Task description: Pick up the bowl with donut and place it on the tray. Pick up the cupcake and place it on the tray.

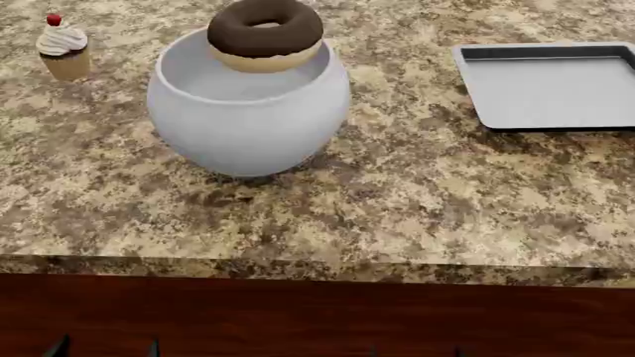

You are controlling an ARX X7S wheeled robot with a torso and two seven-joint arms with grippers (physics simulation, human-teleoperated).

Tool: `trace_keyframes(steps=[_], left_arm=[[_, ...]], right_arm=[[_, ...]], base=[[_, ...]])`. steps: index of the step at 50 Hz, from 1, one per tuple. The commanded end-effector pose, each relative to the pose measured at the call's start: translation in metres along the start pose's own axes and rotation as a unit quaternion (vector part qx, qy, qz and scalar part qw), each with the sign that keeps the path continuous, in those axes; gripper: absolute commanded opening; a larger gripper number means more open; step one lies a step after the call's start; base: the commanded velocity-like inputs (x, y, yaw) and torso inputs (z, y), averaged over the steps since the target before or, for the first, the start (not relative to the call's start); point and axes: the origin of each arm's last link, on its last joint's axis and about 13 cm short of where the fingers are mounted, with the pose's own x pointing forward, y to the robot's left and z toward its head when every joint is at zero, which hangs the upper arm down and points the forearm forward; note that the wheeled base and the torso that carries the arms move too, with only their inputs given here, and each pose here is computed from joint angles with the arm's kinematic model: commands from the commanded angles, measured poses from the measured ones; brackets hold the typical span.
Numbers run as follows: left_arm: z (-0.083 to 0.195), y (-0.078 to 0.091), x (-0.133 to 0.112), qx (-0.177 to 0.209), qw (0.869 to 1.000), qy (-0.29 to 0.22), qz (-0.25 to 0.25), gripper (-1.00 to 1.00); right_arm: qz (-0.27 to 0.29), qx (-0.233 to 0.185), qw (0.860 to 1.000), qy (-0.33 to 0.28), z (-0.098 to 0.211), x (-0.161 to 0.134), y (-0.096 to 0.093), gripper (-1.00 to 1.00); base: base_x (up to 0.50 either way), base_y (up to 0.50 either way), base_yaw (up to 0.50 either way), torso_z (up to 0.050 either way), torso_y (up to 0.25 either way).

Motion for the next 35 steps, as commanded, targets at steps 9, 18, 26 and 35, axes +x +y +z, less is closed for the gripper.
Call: trace_keyframes(steps=[9,18,26,35], left_arm=[[0.003,-0.005,-0.005,0.001,1.0,-0.001,-0.022,1.0],[0.016,-0.006,-0.003,0.04,0.999,0.009,-0.029,1.0],[0.023,-0.005,-0.001,0.03,0.999,0.002,-0.026,1.0],[0.027,-0.004,0.0,0.056,0.998,0.009,0.002,1.0]], right_arm=[[0.006,-0.015,1.0,-0.002,0.0,-0.004,0.002,1.0],[0.007,-0.028,0.999,-0.025,0.018,-0.006,0.005,1.0],[0.007,-0.027,0.999,-0.034,0.026,-0.007,0.005,1.0],[0.003,-0.022,0.999,-0.031,0.032,-0.01,0.004,1.0]], base=[[0.0,0.0,0.0,0.0,0.0],[0.0,0.0,0.0,0.0,0.0],[0.0,0.0,0.0,0.0,0.0],[0.0,0.0,0.0,0.0,0.0]])
